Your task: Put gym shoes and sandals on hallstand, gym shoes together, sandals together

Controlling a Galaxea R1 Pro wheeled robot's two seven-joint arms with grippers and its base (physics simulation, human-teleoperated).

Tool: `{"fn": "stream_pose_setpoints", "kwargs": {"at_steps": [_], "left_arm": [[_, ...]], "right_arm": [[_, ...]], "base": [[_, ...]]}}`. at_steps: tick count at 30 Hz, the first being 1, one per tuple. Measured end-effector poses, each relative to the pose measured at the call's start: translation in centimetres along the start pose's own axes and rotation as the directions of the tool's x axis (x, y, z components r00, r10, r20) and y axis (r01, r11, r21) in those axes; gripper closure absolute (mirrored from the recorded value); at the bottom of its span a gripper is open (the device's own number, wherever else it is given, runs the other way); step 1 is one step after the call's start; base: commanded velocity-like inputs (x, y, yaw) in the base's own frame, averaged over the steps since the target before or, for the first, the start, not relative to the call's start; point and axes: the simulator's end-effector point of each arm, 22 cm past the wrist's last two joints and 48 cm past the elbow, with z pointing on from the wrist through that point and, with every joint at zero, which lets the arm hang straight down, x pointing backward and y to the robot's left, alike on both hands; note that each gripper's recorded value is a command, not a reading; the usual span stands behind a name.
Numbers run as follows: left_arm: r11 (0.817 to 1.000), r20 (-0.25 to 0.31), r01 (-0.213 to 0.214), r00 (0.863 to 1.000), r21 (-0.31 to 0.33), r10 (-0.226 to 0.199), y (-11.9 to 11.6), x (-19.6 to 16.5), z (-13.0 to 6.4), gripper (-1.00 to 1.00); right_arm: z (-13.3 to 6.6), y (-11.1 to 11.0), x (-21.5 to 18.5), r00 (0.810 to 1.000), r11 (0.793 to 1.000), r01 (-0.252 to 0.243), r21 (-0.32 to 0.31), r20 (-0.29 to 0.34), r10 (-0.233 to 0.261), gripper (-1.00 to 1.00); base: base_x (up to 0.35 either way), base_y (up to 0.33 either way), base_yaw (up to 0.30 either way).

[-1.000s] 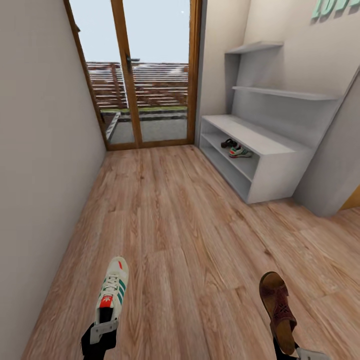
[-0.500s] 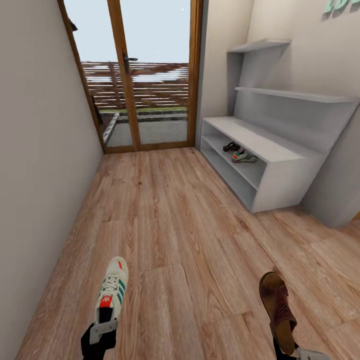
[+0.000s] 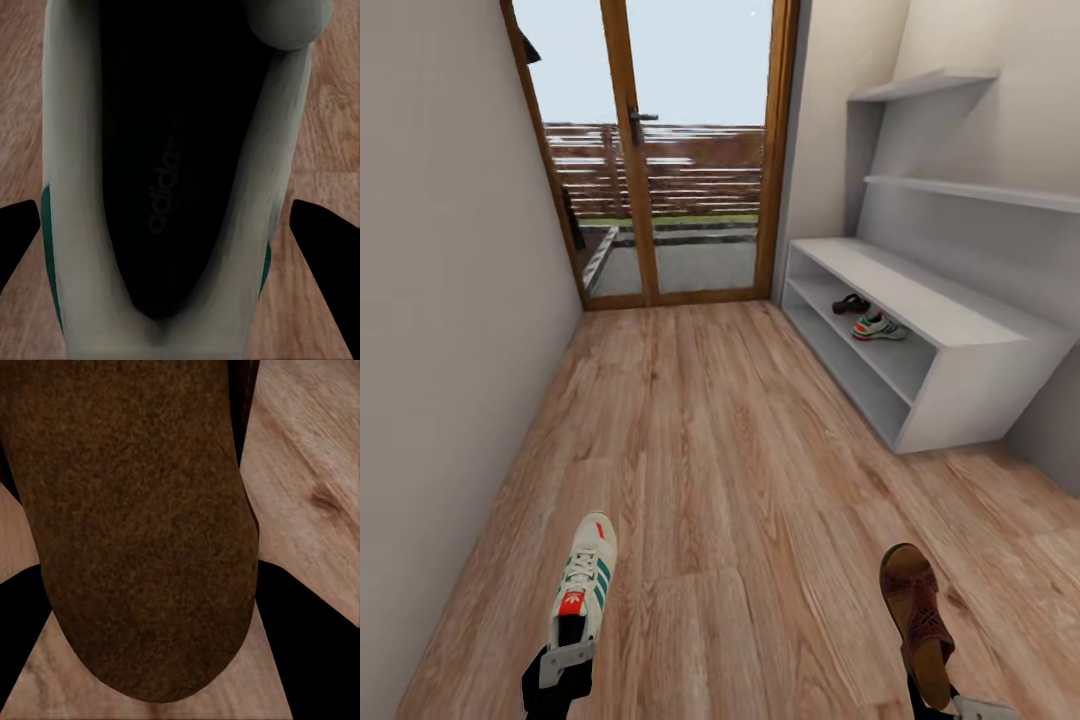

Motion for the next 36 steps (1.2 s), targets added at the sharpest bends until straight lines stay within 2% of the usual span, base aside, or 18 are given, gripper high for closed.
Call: {"fn": "stream_pose_setpoints", "kwargs": {"at_steps": [22,36], "left_arm": [[1.0,0.001,0.0,1.0,0.0,0.0,0.02,0.03,-0.04,1.0],[1.0,0.001,0.001,1.0,0.0,-0.001,-0.01,0.01,-0.03,1.0]], "right_arm": [[-0.02,0.29,0.18,1.0,1.0,-0.002,-0.009,-0.005,0.002,1.0],[-0.01,0.21,0.14,1.0,1.0,0.003,-0.01,-0.005,-0.003,1.0]], "base": [[0.339,0.002,0.003],[0.337,0.109,0.0]]}}
